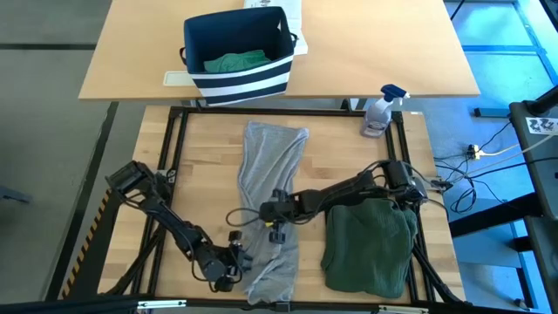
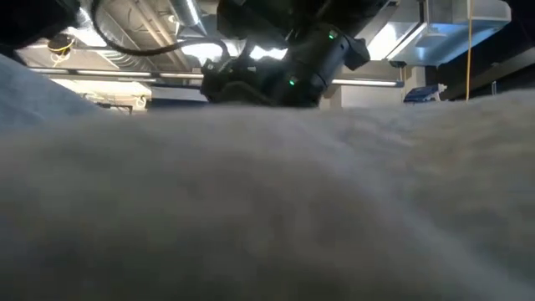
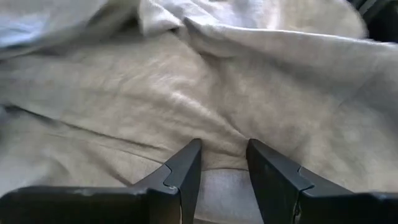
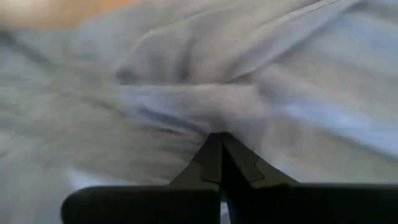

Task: Fold Laundry from Bin
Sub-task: Fold the gray shirt

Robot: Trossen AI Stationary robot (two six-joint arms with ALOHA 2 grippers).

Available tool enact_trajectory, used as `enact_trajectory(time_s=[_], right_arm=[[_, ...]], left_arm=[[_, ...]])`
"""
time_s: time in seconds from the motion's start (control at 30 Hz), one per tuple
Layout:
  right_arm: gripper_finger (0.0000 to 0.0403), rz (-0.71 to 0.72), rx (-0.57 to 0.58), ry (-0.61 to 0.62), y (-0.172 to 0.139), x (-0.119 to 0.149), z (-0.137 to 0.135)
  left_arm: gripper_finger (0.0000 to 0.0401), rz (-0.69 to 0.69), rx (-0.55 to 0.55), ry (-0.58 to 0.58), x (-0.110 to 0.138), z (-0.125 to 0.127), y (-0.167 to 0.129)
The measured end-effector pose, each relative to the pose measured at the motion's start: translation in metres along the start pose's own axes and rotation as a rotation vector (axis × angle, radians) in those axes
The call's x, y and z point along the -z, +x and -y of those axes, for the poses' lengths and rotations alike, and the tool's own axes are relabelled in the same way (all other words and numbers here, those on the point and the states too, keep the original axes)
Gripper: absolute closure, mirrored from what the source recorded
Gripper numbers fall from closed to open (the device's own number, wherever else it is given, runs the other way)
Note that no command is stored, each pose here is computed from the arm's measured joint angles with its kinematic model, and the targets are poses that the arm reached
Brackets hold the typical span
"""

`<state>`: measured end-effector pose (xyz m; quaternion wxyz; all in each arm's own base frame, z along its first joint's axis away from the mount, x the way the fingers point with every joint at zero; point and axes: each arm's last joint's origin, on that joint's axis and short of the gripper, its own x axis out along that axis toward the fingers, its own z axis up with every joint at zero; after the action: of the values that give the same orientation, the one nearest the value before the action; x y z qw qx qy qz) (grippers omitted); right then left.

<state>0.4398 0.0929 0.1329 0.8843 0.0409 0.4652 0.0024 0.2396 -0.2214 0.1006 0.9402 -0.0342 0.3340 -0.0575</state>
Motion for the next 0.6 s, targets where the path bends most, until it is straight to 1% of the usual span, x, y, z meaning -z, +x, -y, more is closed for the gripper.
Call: enact_trajectory(time_s=[0.07, 0.13, 0.3, 0.47, 0.6], right_arm=[[0.0402, -0.005, 0.037, 0.035, -0.001, -0.002, 0.008], [0.0403, -0.040, 0.067, 0.056, -0.001, 0.001, 0.014], [0.0403, -0.068, 0.080, 0.059, -0.002, 0.003, 0.016], [0.0403, -0.061, 0.013, 0.044, -0.003, 0.002, 0.002], [0.0403, -0.134, 0.004, 0.010, -0.012, 0.002, -0.013]], left_arm=[[0.0275, -0.005, 0.015, -0.011, 0.002, 0.004, -0.002], [0.0275, -0.010, 0.020, -0.015, 0.004, 0.007, -0.004], [0.0275, -0.027, 0.014, -0.028, 0.010, 0.012, -0.008], [0.0275, -0.001, -0.032, -0.010, 0.009, 0.012, -0.012], [0.0275, 0.000, -0.065, 0.001, 0.004, 0.009, -0.019]])
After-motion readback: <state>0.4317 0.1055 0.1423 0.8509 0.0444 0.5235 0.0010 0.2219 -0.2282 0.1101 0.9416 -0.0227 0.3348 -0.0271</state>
